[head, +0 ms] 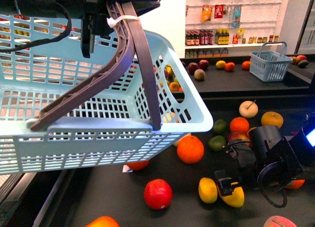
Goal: Pick lemon from shelf
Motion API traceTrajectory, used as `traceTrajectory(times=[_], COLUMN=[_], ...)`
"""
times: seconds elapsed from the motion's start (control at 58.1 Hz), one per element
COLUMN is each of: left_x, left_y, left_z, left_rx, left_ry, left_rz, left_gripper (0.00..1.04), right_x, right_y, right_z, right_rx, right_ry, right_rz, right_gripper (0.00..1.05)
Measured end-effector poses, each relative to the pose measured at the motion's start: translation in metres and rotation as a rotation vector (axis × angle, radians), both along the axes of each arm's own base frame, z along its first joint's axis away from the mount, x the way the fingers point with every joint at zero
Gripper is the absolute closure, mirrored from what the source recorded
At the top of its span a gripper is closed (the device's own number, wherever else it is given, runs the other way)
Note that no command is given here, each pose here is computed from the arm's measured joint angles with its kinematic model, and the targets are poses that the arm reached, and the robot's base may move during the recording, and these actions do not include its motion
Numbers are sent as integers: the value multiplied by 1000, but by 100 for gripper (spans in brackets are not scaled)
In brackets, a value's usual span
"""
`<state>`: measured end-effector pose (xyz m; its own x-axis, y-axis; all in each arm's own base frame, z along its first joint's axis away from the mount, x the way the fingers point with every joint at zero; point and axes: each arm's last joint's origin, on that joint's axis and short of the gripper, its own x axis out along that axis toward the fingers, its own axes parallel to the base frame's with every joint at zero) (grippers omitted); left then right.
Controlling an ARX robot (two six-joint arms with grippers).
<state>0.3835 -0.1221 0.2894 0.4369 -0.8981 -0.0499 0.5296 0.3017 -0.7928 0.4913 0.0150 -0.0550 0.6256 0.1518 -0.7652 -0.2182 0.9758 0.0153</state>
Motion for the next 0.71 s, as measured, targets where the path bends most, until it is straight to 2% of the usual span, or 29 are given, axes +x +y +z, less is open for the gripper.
traceTrajectory(times=[0.603, 0.706], left_x=[0, 0], left_y=[0, 0], left_z=[0, 0], left_rx=[0, 0], left_ry=[0, 0], left_rz=[0, 0], left_gripper=[99, 99], right_x=[6, 7], right_y=[9, 9], right_z=[-26, -27], right_rx=[-33, -39], right_ry=[-2, -9], right_rz=[47, 47], right_gripper=[7, 17])
